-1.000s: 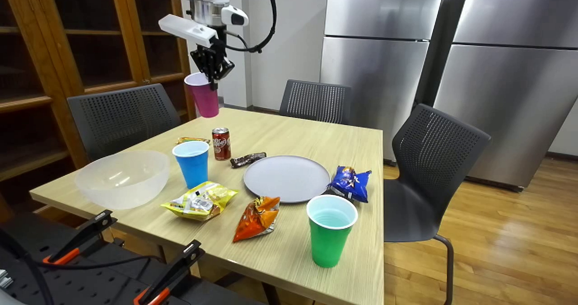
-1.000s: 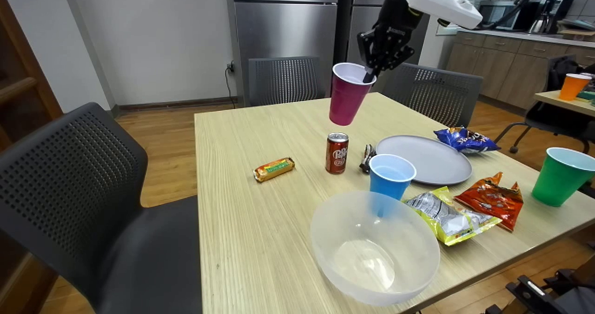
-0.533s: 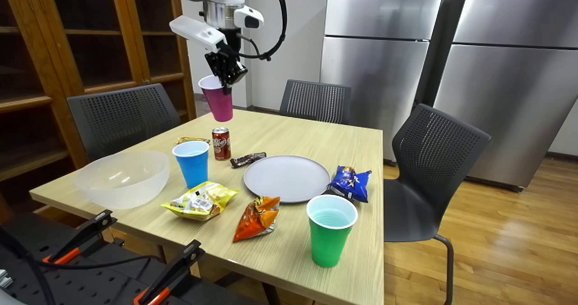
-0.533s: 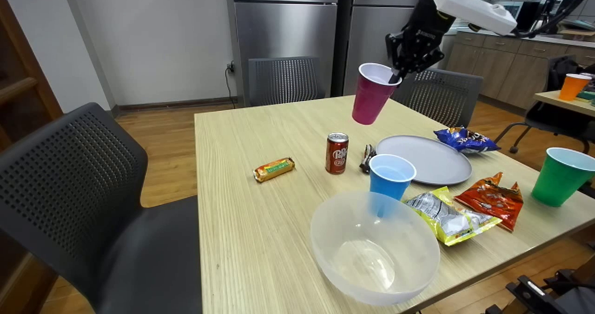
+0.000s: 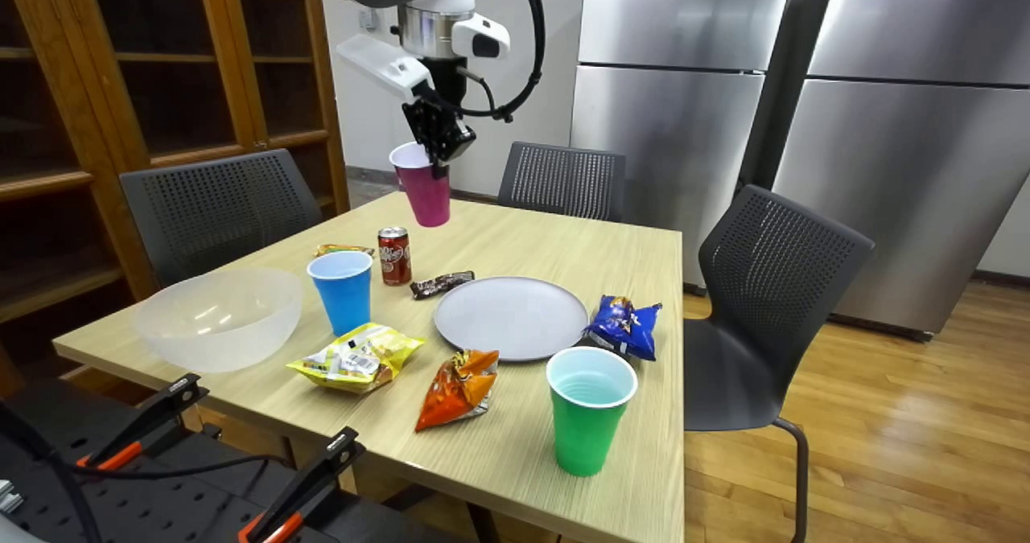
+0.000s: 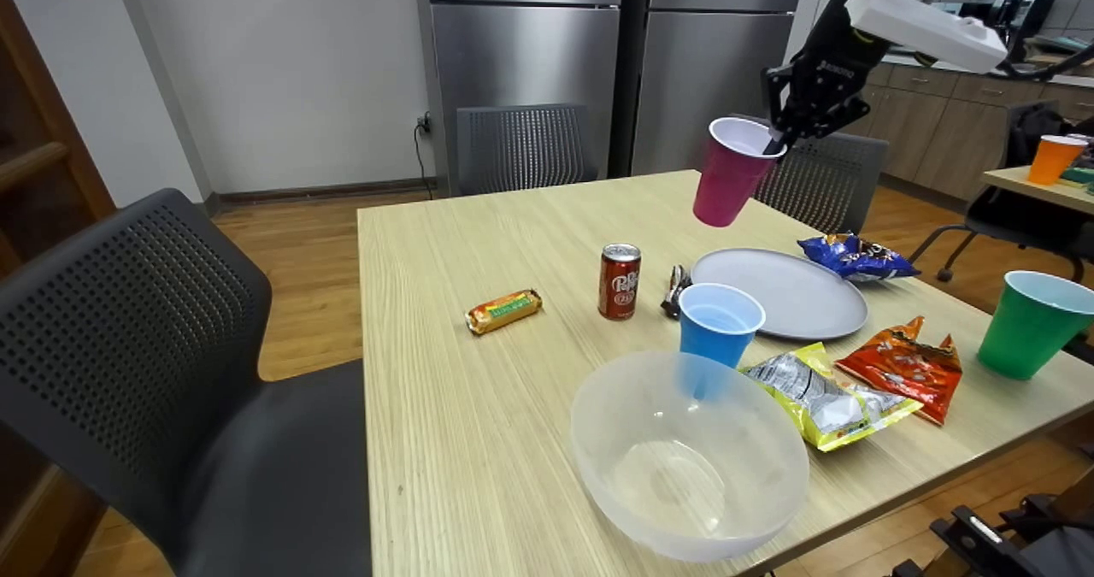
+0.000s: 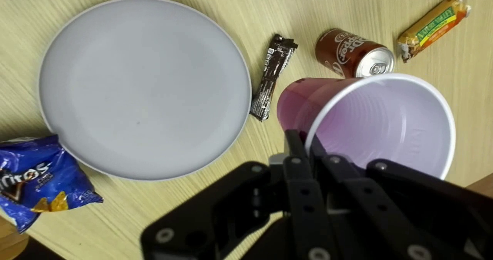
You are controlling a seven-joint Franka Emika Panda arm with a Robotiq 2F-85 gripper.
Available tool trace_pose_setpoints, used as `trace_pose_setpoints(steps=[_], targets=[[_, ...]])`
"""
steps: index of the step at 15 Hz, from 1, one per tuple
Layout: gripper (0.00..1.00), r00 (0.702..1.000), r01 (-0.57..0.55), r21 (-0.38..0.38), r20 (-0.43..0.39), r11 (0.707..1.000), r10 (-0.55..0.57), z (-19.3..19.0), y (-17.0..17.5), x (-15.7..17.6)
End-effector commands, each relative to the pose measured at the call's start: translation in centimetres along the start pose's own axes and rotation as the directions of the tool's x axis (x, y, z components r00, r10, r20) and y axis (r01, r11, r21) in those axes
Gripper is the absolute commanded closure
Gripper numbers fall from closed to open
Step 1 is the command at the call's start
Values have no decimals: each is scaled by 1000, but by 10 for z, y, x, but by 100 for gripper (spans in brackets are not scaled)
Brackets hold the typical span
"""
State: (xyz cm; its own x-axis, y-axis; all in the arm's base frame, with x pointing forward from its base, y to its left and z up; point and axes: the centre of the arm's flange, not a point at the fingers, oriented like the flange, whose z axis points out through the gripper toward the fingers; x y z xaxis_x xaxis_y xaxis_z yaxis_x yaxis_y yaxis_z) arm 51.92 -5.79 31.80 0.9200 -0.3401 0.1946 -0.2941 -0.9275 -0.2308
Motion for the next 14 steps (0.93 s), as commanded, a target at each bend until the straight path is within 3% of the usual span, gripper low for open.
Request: trace_pose_setpoints(steps=[1, 14], targets=[[99, 998, -53, -3, -23, 999, 53, -5, 21, 7], [99, 972, -236, -44, 4, 971, 236, 45, 65, 65]])
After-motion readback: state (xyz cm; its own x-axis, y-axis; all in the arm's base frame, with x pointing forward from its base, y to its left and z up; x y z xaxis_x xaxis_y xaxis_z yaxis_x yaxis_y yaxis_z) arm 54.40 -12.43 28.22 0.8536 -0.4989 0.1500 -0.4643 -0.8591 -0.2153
